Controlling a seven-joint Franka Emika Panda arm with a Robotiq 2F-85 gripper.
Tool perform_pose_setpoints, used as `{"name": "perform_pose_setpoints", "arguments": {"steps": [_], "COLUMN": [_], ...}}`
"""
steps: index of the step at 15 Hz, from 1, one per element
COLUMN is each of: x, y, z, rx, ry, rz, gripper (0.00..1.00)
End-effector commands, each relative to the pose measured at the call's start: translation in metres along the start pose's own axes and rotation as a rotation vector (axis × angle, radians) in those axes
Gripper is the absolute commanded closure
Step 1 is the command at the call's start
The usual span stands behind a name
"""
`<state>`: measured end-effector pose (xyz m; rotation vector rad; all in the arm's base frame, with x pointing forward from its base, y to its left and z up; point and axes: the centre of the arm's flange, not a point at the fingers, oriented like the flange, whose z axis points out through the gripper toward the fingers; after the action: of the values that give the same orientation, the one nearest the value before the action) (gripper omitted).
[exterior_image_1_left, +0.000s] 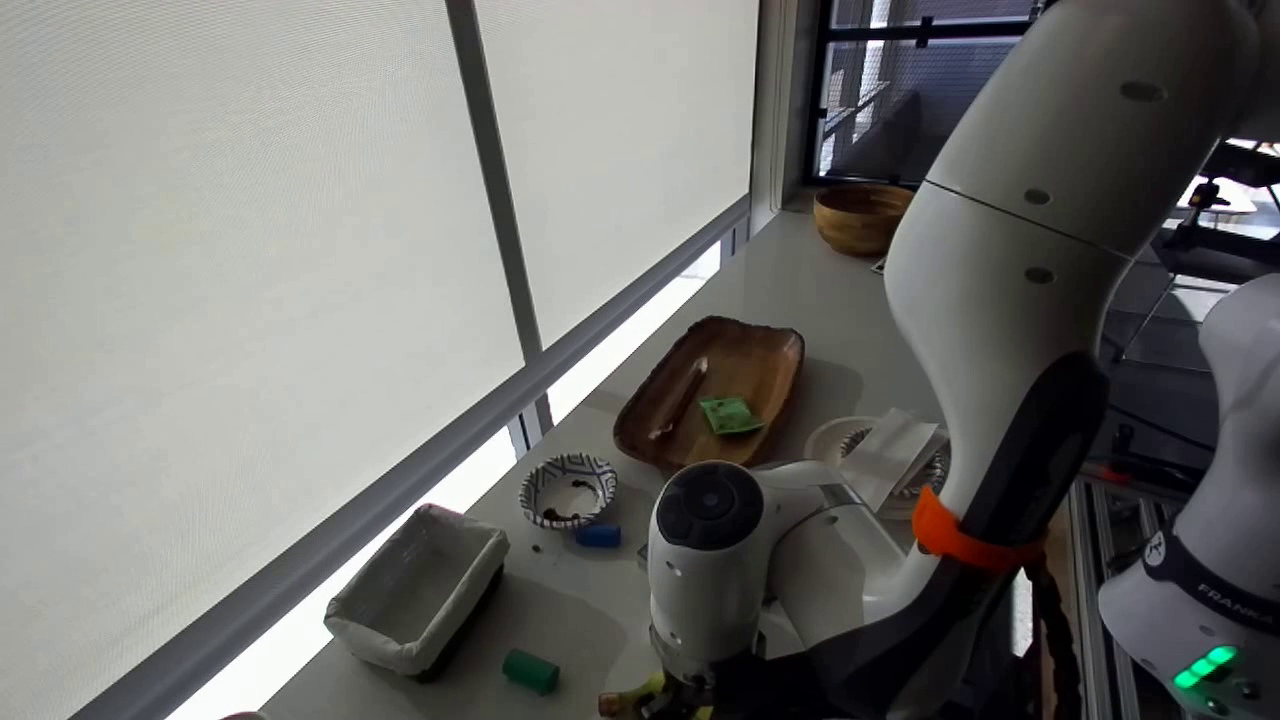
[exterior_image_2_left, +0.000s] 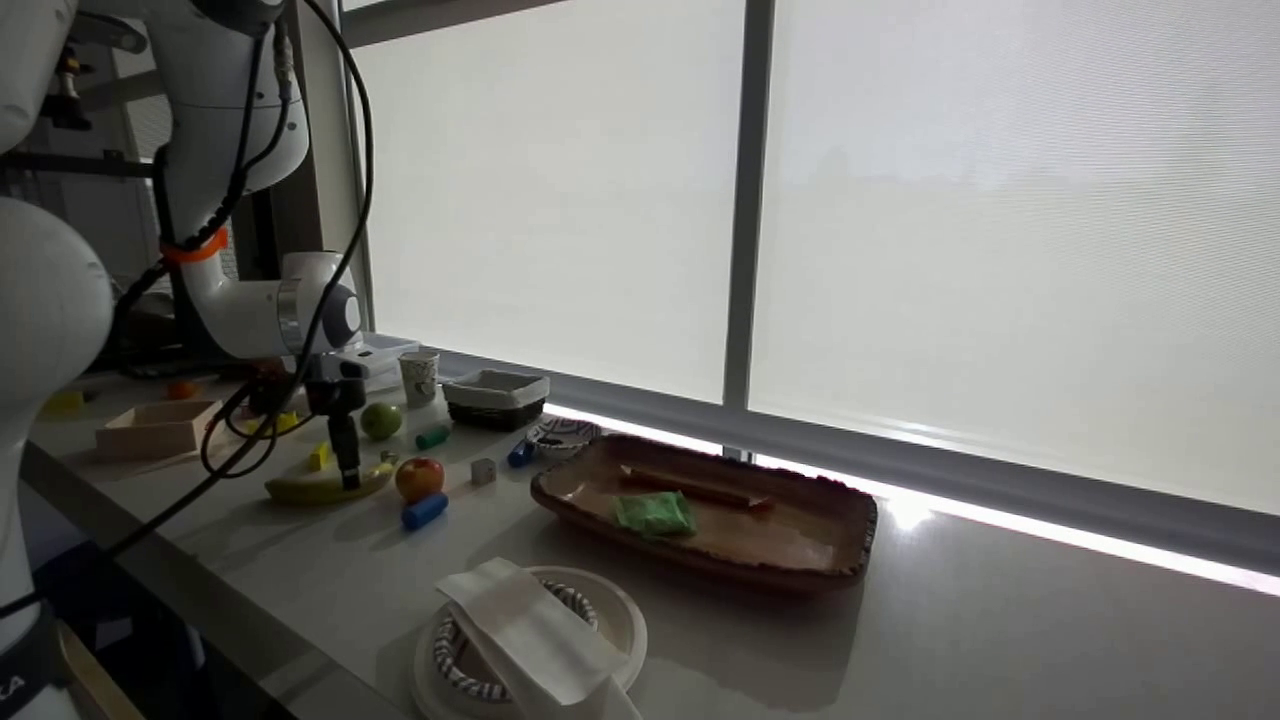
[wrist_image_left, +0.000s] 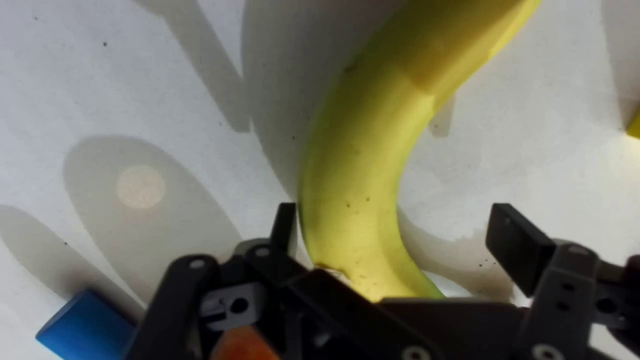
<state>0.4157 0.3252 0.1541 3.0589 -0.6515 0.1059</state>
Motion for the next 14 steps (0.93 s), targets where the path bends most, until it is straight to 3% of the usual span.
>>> {"name": "perform_pose_setpoints", "arguments": {"steps": [1,2,5,8,14], "x": [0.001,0.002,0.002,0.000,-0.016], "y": [-0.001,-0.002,0.000,-0.001,-0.011], "z": [0.006,0.007,0.007,0.005,-0.022], "rx": [0.010,0.013,0.016,0.024,0.007], "ry": [-0.022,-0.024,-0.033,-0.043,-0.042], "rz": [0.003,-0.001,-0.011,-0.021,-0.079], "gripper": [0.28,0.31,0.57,0.77,0.81]}}
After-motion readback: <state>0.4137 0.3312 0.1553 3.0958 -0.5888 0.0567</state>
